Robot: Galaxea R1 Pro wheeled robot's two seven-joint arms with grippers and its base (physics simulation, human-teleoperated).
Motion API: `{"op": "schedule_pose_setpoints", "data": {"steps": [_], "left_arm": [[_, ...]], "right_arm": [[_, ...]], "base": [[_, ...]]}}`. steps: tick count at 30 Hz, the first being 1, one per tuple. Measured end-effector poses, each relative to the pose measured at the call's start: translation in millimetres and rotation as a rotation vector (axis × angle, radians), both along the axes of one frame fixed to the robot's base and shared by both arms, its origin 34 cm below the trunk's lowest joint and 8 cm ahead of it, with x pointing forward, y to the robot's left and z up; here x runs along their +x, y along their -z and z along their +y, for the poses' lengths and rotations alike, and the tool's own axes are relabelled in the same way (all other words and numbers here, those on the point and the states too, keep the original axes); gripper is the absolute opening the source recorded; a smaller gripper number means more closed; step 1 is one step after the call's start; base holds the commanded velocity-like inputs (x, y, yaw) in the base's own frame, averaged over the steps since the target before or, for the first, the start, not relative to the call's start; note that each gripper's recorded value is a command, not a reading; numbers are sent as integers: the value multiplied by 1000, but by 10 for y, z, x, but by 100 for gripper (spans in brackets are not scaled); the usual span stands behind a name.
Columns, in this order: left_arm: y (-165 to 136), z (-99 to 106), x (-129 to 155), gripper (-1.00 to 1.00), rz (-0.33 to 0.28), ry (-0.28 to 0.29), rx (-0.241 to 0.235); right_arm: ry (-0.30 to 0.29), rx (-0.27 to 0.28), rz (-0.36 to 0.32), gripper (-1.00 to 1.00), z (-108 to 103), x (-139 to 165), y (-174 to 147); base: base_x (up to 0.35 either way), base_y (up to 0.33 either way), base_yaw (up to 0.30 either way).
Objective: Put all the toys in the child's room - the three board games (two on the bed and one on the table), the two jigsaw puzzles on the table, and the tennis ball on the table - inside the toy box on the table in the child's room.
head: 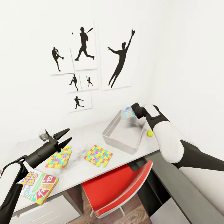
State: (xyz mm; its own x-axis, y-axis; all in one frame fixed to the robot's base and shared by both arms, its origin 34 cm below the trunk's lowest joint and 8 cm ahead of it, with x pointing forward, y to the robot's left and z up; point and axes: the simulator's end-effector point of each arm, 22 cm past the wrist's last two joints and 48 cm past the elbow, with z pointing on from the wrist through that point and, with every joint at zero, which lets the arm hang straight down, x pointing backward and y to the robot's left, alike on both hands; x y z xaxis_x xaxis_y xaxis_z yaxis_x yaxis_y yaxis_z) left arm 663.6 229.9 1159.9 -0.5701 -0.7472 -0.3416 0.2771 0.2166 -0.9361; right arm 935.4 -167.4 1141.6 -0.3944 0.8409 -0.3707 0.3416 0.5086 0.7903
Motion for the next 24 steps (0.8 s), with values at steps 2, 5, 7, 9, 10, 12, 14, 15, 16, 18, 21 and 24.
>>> {"op": "schedule_pose_setpoints", "data": {"steps": [2,5,7,9,10,12,14,15,16,18,21,24], "left_arm": [[17,-1,4,100,3,0,0],[35,-2,7,100,7,0,0],[53,-3,11,100,10,0,3],[60,-4,13,100,11,-1,4],[65,-5,15,100,12,-1,5],[72,-5,18,100,13,-2,6],[75,-5,19,100,13,-3,7],[76,-4,20,100,13,-3,7],[77,-4,21,100,13,-4,7],[78,-4,22,100,13,-4,7],[80,-6,24,100,14,-5,6],[79,-7,24,100,13,-5,6]], "right_arm": [[1,0,3,-100,-7,3,25],[3,-1,4,-100,-16,8,44],[13,-2,-1,-100,-45,22,32],[20,-5,-7,-100,-70,33,17],[27,-4,-13,-100,-91,44,-1],[39,-6,-23,-100,-132,61,-37],[44,-7,-27,-100,-151,69,-50],[48,-8,-30,-100,-170,74,-60],[52,-10,-31,-100,-190,78,-67],[56,-11,-33,-100,-207,82,-75],[64,-12,-38,-100,-243,91,-98],[70,-15,-42,-100,-277,98,-114]], "base": [[43,32,50],[87,67,36],[94,72,20],[75,58,16],[53,41,12],[43,33,9],[31,24,7],[22,17,5],[17,13,-1],[16,12,-7],[10,7,-59],[6,5,-131]]}}
